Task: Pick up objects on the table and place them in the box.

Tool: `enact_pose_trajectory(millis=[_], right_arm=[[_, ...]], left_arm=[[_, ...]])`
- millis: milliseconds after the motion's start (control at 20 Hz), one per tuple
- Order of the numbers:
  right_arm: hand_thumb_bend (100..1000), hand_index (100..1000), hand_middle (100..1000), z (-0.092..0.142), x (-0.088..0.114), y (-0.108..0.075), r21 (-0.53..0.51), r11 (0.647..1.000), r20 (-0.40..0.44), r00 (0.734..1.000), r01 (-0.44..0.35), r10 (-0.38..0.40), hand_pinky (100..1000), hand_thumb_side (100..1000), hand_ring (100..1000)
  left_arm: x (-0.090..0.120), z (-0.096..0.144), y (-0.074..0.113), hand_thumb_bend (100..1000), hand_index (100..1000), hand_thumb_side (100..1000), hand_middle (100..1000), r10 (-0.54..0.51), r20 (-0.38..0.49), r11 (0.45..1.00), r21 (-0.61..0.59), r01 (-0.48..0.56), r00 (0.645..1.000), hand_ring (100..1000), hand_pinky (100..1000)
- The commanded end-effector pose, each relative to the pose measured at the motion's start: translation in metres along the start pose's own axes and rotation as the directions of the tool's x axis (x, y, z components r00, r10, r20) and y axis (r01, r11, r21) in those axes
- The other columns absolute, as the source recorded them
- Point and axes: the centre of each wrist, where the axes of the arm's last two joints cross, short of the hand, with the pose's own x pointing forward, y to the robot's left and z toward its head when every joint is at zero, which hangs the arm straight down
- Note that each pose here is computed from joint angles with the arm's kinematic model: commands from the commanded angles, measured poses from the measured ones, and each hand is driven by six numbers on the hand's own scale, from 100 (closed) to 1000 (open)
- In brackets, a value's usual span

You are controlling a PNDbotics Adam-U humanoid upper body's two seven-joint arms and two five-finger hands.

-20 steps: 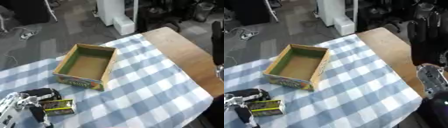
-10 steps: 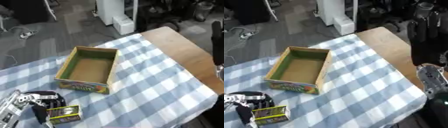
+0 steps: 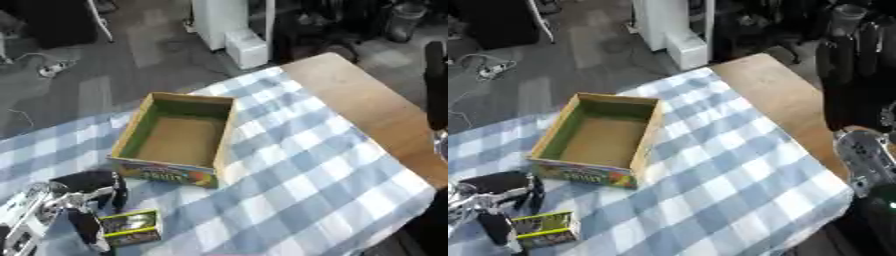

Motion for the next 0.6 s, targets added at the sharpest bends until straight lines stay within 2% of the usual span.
enact_pose_trajectory(millis=[50, 150, 200, 250, 300, 350, 400, 450, 600], right_arm=[[100, 420, 254, -0.01, 0.006, 0.0, 0.033, 0.999, 0.008, 1.0, -0.011, 0.011, 335, 856, 280], [100, 420, 254, -0.01, 0.006, 0.0, 0.033, 0.999, 0.009, 1.0, -0.011, 0.011, 335, 856, 280], [100, 420, 254, -0.01, 0.006, 0.0, 0.033, 0.999, 0.009, 1.0, -0.011, 0.011, 335, 856, 280], [100, 420, 254, -0.01, 0.006, 0.0, 0.033, 0.999, 0.009, 1.0, -0.011, 0.011, 334, 856, 279], [100, 420, 254, -0.01, 0.006, 0.0, 0.033, 0.999, 0.008, 1.0, -0.011, 0.011, 334, 856, 279], [100, 420, 254, -0.01, 0.006, 0.0, 0.033, 0.999, 0.008, 1.0, -0.011, 0.011, 334, 856, 279], [100, 420, 254, -0.01, 0.006, 0.0, 0.033, 0.999, 0.008, 1.0, -0.011, 0.011, 334, 856, 280], [100, 420, 254, -0.01, 0.006, 0.0, 0.033, 0.999, 0.008, 1.0, -0.011, 0.011, 334, 856, 279], [100, 420, 254, -0.011, 0.006, 0.0, 0.033, 0.999, 0.007, 1.0, -0.01, 0.01, 334, 856, 279]], left_arm=[[-0.009, 0.004, -0.006, 766, 375, 331, 335, -0.041, -0.004, 0.995, 0.093, 0.041, 0.999, 201, 100], [-0.011, 0.004, -0.017, 606, 380, 383, 257, -0.005, -0.012, 0.994, 0.108, 0.006, 1.0, 101, 100], [-0.012, 0.004, -0.022, 486, 375, 438, 218, 0.015, -0.017, 0.994, 0.113, -0.013, 1.0, 100, 100], [-0.013, 0.003, -0.024, 303, 357, 533, 158, 0.029, -0.02, 0.993, 0.117, -0.026, 0.999, 100, 100], [-0.013, 0.003, -0.027, 191, 343, 603, 118, 0.049, -0.021, 0.991, 0.122, -0.047, 0.999, 100, 100], [-0.013, 0.003, -0.029, 125, 334, 648, 100, 0.064, -0.021, 0.99, 0.124, -0.061, 0.998, 100, 100], [-0.013, 0.002, -0.03, 100, 313, 738, 100, 0.078, -0.016, 0.989, 0.126, -0.076, 0.997, 100, 100], [-0.013, 0.002, -0.032, 100, 297, 768, 100, 0.093, -0.011, 0.988, 0.127, -0.091, 0.996, 100, 100], [-0.013, 0.002, -0.035, 100, 273, 752, 100, 0.126, 0.005, 0.986, 0.106, -0.126, 0.992, 100, 100]])
